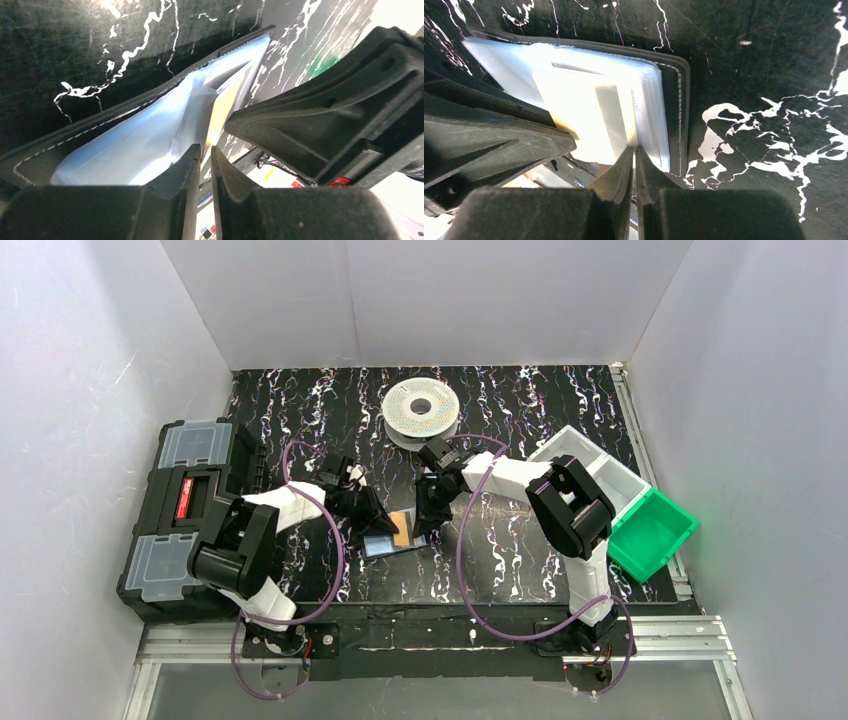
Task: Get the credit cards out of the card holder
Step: Remove the credit card from the card holder.
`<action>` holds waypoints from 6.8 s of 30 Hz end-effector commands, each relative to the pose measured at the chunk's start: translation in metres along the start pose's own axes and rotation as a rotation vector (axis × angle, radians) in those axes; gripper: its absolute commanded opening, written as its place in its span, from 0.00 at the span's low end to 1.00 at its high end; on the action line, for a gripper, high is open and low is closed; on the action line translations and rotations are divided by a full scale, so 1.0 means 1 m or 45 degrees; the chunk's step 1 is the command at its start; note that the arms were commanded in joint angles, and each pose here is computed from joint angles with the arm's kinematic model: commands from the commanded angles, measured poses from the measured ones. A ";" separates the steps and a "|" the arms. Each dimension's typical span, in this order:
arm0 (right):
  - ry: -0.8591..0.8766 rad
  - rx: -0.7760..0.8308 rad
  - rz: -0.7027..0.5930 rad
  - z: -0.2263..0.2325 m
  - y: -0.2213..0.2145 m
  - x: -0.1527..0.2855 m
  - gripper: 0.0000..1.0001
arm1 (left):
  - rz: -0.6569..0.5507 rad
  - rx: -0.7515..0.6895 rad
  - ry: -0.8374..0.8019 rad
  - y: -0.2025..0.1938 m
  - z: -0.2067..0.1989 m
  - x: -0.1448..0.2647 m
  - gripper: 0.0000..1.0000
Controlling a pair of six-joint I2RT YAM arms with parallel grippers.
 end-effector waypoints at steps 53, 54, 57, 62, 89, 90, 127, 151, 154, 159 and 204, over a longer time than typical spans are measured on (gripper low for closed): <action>-0.065 -0.089 0.056 -0.021 -0.003 -0.021 0.08 | -0.018 -0.022 0.058 0.006 0.011 0.017 0.13; -0.064 -0.088 0.056 -0.021 -0.003 -0.021 0.08 | -0.016 -0.016 0.048 0.006 0.010 0.017 0.14; -0.064 -0.090 0.059 -0.022 -0.003 -0.021 0.09 | -0.019 -0.007 0.035 0.006 0.009 0.016 0.14; -0.062 -0.091 0.050 -0.022 -0.003 -0.020 0.12 | -0.014 0.005 0.037 0.006 0.013 0.014 0.09; -0.081 -0.131 0.052 -0.027 -0.001 -0.021 0.14 | -0.056 -0.050 0.327 0.015 0.032 0.035 0.00; -0.083 -0.132 0.053 -0.028 -0.001 -0.021 0.14 | -0.058 -0.049 0.338 0.015 0.032 0.036 0.00; 0.061 -0.025 -0.027 0.005 0.018 0.006 0.35 | 0.018 -0.027 0.248 0.012 0.035 0.024 0.23; 0.258 -0.033 -0.108 0.023 0.017 0.019 0.50 | 0.038 0.007 0.295 0.010 0.043 0.021 0.22; 0.247 -0.024 -0.092 0.025 0.018 0.013 0.47 | 0.040 0.005 0.289 0.010 0.042 0.021 0.22; 0.210 -0.017 -0.048 0.026 0.018 0.000 0.37 | 0.042 0.008 0.268 0.010 0.040 0.020 0.22; 0.267 0.040 -0.256 0.036 0.025 0.079 0.72 | -0.251 -0.238 0.092 0.013 -0.046 0.119 0.00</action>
Point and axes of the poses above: each gripper's point midway between its finger pads, its own x axis back along the fingers, its own z axis along the line the jaws close on, y = z × x, the point moved 4 cm from there along x, back along the fingers, and after that the axes turned 3 degrees about -x, right-handed, at the moved point
